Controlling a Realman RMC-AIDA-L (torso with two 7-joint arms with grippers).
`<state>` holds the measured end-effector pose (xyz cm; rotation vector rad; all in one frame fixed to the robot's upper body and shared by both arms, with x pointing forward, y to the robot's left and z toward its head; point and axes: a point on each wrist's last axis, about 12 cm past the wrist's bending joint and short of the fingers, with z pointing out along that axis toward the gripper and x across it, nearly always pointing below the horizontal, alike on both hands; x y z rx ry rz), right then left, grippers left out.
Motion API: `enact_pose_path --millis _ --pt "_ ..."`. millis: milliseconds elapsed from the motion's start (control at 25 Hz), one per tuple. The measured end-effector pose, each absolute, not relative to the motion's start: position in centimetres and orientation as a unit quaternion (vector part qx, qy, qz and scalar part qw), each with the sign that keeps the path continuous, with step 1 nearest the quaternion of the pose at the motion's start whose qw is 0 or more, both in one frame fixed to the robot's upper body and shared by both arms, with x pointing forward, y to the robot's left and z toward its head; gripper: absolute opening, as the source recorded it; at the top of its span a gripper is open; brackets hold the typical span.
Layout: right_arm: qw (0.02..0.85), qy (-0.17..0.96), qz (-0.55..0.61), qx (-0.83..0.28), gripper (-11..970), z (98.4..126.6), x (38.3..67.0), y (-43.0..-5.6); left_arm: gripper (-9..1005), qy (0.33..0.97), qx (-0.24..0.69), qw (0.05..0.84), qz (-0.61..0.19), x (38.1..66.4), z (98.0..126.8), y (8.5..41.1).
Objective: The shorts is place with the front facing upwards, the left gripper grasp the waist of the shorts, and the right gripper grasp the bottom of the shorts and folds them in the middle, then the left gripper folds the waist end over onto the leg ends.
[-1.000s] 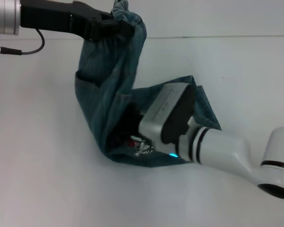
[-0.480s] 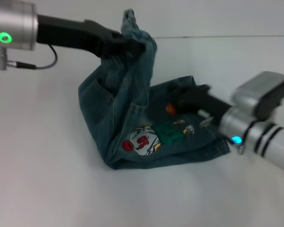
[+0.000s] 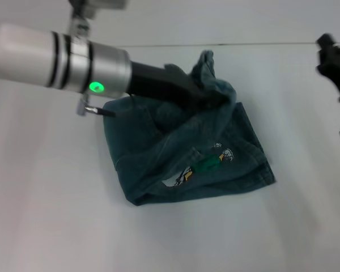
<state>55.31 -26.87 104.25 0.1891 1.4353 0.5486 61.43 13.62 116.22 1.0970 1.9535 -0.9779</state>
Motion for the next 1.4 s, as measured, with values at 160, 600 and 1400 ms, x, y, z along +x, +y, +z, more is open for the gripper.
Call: enact_pose_path --millis 160,600,1400 --pt "0.721 0.634 0.248 0.126 45 104.3 55.0 -28.0 68 0.761 0.437 0.314 -0.362 60.9 113.9 11.1" --pt "0.714 0.640 0.258 0.119 63 104.1 54.8 -27.6 290 0.781 0.403 0.328 -0.347 60.9 112.0 10.2" --pt "0.542 0.676 0.454 -0.207 97 109.6 53.8 -31.7 919 0.706 0.233 0.465 -0.480 54.3 112.1 29.8"
